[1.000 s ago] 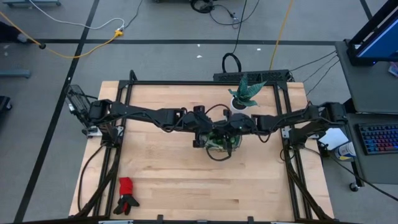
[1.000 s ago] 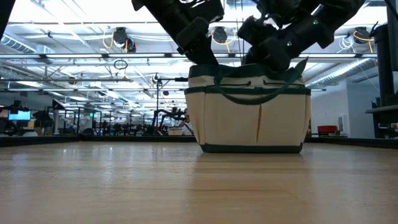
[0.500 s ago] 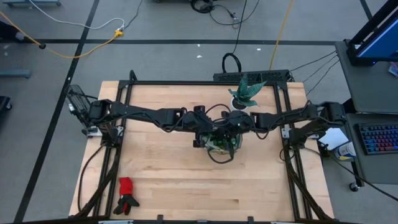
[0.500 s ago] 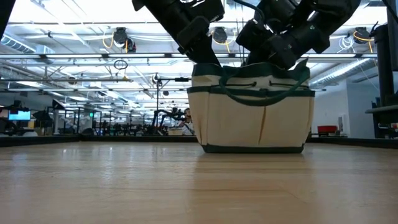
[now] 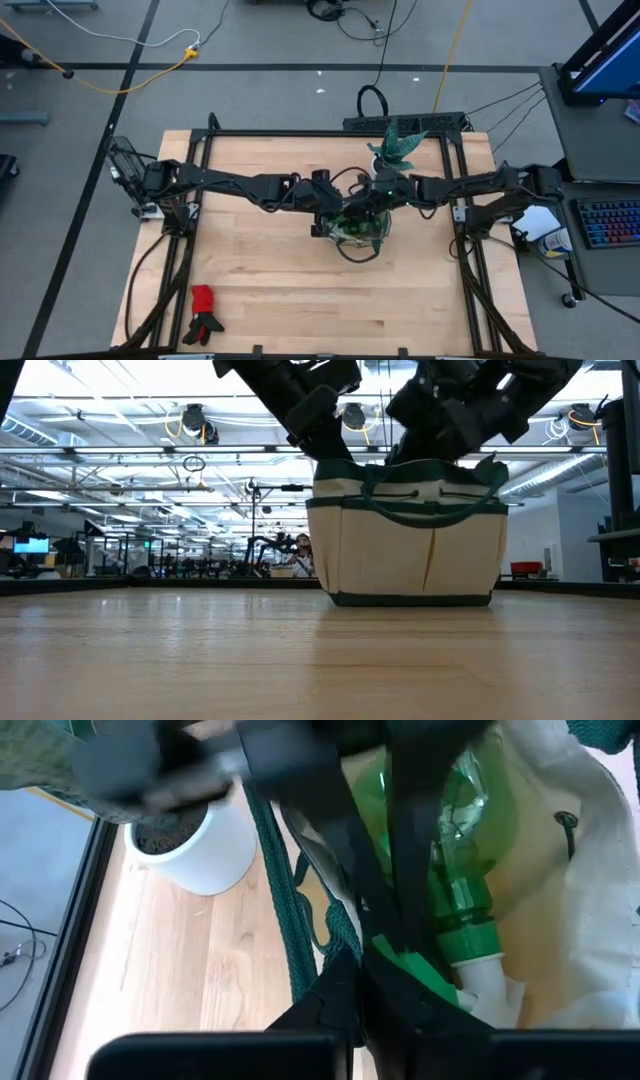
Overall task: Pick & Place Garden tools in Gardening bag
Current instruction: Put the green spray bottle into the gardening bag, then put the red gloves into the gardening bag
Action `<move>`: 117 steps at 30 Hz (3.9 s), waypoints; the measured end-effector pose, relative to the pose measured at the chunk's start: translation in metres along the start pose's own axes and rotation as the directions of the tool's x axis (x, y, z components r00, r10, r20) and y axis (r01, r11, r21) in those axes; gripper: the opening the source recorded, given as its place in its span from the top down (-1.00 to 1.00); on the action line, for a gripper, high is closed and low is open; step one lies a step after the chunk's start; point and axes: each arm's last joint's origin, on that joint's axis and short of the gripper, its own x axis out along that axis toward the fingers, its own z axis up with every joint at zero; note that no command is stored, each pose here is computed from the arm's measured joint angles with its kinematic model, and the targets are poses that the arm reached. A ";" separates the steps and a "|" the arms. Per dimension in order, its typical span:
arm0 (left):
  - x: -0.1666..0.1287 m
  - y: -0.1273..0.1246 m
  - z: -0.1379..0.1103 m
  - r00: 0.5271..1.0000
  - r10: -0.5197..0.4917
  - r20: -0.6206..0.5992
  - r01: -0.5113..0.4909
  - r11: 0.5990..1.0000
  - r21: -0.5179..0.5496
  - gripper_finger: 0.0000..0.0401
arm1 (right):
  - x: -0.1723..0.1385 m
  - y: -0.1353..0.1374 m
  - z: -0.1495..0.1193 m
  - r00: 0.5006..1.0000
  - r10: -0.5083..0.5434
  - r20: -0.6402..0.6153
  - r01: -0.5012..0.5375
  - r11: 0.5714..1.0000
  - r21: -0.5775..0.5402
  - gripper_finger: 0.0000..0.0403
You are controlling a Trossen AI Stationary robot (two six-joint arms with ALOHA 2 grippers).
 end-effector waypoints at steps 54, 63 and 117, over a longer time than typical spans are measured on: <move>-0.120 -0.094 -0.020 0.960 -0.035 -0.277 0.004 0.994 -0.112 0.14 | -0.022 0.004 0.012 0.999 0.002 0.033 -0.004 0.997 0.071 0.25; -0.143 -0.117 -0.047 0.810 -0.211 -0.547 0.084 0.965 -0.247 0.14 | -0.022 0.004 0.012 0.999 0.001 0.036 -0.004 0.998 0.070 0.24; -0.174 -0.254 -0.192 0.668 -0.298 -0.682 0.627 0.719 0.300 0.39 | -0.019 0.007 -0.011 0.996 -0.001 0.092 -0.004 0.998 0.056 0.26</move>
